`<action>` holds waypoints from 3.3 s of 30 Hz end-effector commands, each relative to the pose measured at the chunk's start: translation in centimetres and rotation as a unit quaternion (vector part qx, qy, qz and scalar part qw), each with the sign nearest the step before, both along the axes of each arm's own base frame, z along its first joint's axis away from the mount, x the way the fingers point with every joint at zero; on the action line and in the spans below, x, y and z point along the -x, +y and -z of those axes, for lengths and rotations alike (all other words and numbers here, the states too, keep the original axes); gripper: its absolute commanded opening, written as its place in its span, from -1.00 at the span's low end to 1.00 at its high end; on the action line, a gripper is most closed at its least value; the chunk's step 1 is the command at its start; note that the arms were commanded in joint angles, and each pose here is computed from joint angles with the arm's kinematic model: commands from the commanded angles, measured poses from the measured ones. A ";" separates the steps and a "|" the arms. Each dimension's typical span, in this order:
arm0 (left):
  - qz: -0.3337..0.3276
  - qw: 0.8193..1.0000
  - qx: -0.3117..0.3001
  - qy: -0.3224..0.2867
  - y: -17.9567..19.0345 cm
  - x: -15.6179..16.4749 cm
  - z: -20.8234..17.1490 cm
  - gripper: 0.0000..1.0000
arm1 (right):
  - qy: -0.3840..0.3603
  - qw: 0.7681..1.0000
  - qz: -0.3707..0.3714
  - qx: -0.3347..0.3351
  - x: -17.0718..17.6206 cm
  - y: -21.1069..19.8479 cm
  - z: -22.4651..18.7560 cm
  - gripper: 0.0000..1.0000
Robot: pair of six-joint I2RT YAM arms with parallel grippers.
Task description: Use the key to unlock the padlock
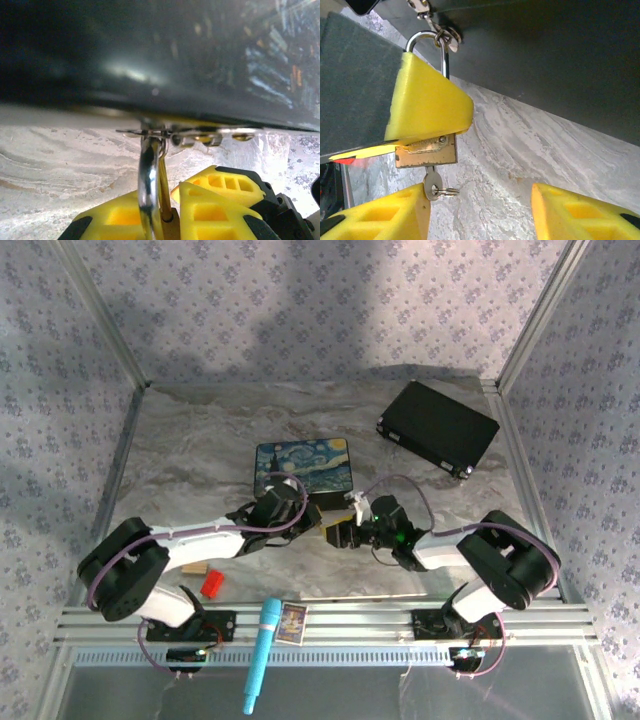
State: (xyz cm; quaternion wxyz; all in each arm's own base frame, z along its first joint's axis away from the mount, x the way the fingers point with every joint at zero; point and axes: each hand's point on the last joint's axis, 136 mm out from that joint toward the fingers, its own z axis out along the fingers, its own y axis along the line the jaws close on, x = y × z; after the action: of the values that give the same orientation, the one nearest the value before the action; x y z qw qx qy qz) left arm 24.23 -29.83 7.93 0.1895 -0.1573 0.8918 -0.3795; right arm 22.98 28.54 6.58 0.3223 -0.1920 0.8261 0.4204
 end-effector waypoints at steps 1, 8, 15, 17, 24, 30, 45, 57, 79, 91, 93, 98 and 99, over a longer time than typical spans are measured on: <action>0.020 0.999 -0.025 0.032 0.4 1.5 1.8 -1.00 | 0.041 0.994 0.087 0.053 -1.6 -3.6 3.4 0.15; 0.016 0.998 -0.037 0.038 0.4 1.4 2.4 -1.00 | 0.048 0.994 0.088 0.050 -1.0 -3.7 3.3 0.31; 0.009 0.997 -0.062 0.043 1.0 1.3 3.4 -1.00 | 0.026 0.991 0.121 0.051 -1.2 -5.0 1.9 0.39; 0.008 0.996 -0.072 0.048 1.2 1.4 4.0 -1.00 | 0.011 0.988 0.146 0.052 -1.6 -5.8 0.7 0.53; 0.017 0.992 -0.111 0.053 1.0 1.4 5.5 -1.00 | 0.003 0.952 0.283 0.113 -3.4 -11.3 -2.4 0.98; 0.023 0.987 -0.153 0.044 1.0 1.3 6.4 -1.00 | 0.047 0.956 0.255 0.137 -5.4 -9.5 -3.5 0.92; 0.022 0.969 -0.242 0.049 3.6 1.7 7.6 -1.00 | 0.123 0.925 0.272 0.234 -8.5 -8.9 0.5 0.43; -0.001 0.937 -0.348 0.038 8.4 2.0 9.0 -0.61 | 0.162 0.918 0.266 0.245 -7.8 -8.8 3.9 0.40; -0.001 0.897 -0.443 -0.011 10.8 2.2 7.1 -0.60 | 0.186 0.916 0.263 0.239 -7.7 -8.5 5.8 0.41; 0.014 0.877 -0.477 -0.049 10.6 1.7 6.2 -0.43 | 0.195 0.917 0.259 0.233 -7.7 -8.0 6.2 0.41; 0.017 0.872 -0.486 -0.061 10.2 1.7 5.9 -0.43 | 0.196 0.917 0.257 0.233 -7.6 -8.0 6.3 0.41; 0.032 0.847 -0.525 -0.075 9.5 1.9 5.3 -0.48 | 0.198 0.916 0.256 0.235 -7.5 -8.0 6.5 0.41; 0.032 0.841 -0.534 -0.076 9.4 2.0 5.2 -0.50 | 0.199 0.916 0.256 0.236 -7.5 -8.0 6.6 0.41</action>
State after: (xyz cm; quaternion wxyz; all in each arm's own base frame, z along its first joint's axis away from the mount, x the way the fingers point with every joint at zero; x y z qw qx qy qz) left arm 23.53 -23.01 3.12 0.3161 -0.0048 0.9473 0.0519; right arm 34.82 25.84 8.40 0.3010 0.0207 0.9111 0.2809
